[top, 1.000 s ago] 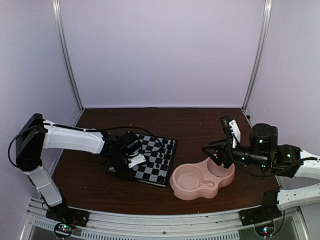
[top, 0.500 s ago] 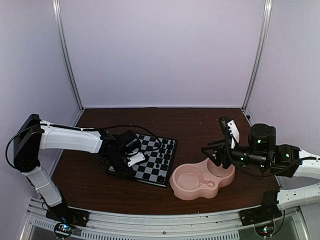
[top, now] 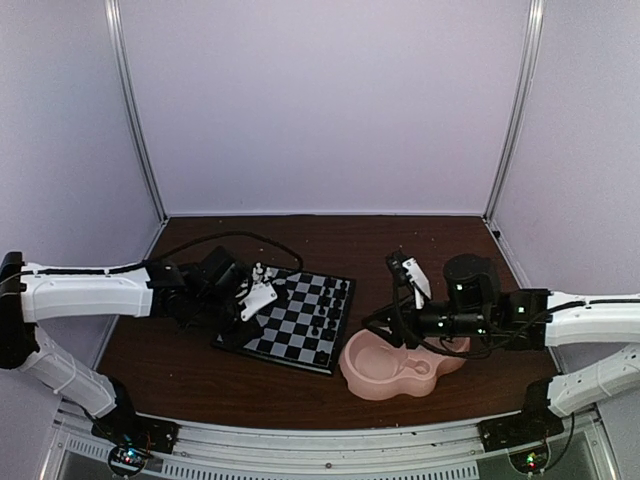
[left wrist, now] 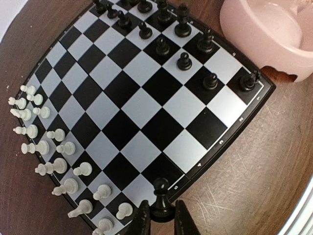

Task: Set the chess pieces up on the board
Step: Pick up the pawn from the chessboard, then pass from the left arm to the right

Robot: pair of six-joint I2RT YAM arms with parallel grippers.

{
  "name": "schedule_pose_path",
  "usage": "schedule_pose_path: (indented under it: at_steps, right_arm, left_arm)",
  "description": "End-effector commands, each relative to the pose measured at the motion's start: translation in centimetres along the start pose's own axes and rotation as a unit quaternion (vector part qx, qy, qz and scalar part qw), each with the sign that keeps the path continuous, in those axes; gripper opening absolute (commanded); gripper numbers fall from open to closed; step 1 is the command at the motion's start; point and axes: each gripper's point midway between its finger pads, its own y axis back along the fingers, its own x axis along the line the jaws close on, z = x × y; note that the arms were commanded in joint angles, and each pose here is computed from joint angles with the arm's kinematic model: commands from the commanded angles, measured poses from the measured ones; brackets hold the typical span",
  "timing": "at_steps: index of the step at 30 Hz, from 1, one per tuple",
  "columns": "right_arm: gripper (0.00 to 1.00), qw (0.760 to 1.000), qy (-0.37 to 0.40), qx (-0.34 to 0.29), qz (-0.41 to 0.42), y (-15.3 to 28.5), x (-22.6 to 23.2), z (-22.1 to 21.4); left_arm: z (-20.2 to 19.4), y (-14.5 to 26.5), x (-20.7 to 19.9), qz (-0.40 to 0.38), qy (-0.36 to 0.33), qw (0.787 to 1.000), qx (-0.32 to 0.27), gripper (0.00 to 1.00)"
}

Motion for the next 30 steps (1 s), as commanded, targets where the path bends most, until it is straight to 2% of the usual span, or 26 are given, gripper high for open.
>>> schedule_pose_path:
  at_steps: [1, 6, 13, 21, 24, 30]
  right_arm:
    - [0.43, 0.993, -0.044, 0.012, 0.111, -2.8, 4.9, 1.0]
    - [0.42, 0.987, -0.064, 0.051, 0.141, -6.5, 7.8, 0.6]
    - [0.41, 0.974, -0.102, 0.075, 0.186, -10.7, 10.1, 0.6]
    - [0.41, 0.972, -0.116, 0.07, 0.193, -12.7, 10.8, 1.6]
    - [0.37, 0.973, -0.118, 0.072, 0.187, -13.2, 10.6, 1.7]
    - [0.35, 0.976, -0.124, 0.07, 0.164, -13.9, 9.3, 1.8]
  left_arm:
    - [3.1, 2.3, -0.1, -0.002, 0.0, 0.995, -0.104, 0.1]
    - [3.8, 4.3, -0.6, -0.01, -0.009, 0.987, -0.162, 0.09]
    - [4.3, 5.9, -1.7, -0.036, -0.022, 0.977, -0.207, 0.09]
    - [4.4, 6.0, -2.9, -0.068, -0.032, 0.974, -0.211, 0.09]
    - [4.5, 6.2, -3.2, -0.078, -0.034, 0.973, -0.215, 0.09]
    - [4.5, 6.4, -4.2, -0.104, -0.041, 0.969, -0.219, 0.09]
